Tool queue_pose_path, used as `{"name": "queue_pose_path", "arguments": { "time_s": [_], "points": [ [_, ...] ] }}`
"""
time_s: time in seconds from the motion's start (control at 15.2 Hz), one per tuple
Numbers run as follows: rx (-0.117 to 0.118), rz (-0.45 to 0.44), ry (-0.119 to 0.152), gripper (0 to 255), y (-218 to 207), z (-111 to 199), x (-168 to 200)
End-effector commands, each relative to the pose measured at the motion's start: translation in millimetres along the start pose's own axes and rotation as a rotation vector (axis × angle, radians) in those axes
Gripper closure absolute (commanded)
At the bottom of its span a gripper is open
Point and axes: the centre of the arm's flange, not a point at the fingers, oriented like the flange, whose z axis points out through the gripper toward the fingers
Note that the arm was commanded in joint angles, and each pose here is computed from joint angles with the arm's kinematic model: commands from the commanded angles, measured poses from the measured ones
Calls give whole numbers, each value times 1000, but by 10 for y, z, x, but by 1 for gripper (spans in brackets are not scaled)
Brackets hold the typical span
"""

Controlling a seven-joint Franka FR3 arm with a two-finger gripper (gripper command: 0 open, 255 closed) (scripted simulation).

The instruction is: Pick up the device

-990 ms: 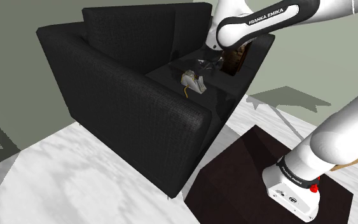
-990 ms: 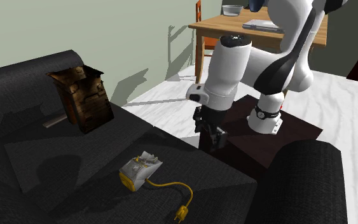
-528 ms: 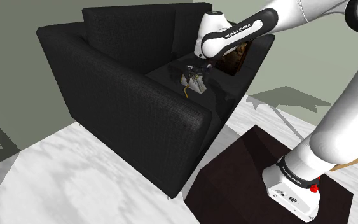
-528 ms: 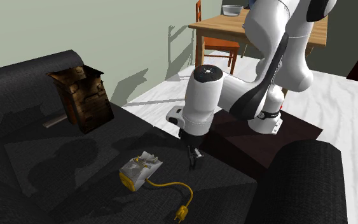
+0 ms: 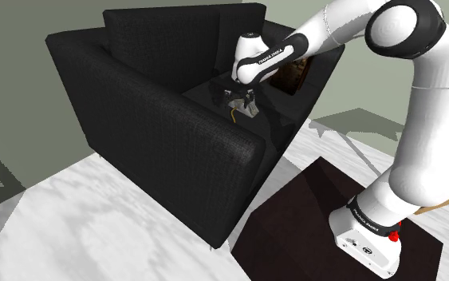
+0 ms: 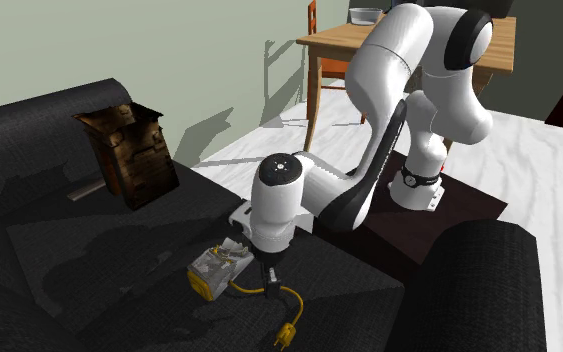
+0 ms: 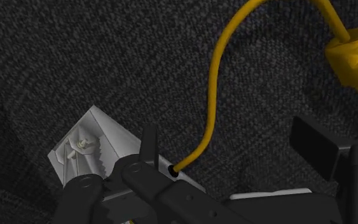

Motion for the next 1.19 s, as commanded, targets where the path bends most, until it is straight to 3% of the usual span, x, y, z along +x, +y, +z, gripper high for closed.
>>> {"name": "queue_pose_path", "arguments": {
  "time_s": [0.0,0.66,0.73,1.12],
  "points": [
    [-7,32,-3,0,-20,202,165],
    [-7,35,-3,0,-49,617,140],
    [-7,35,-3,255,-48,618,138],
    [-7,35,-3,255,-41,612,144]
  ]
}}
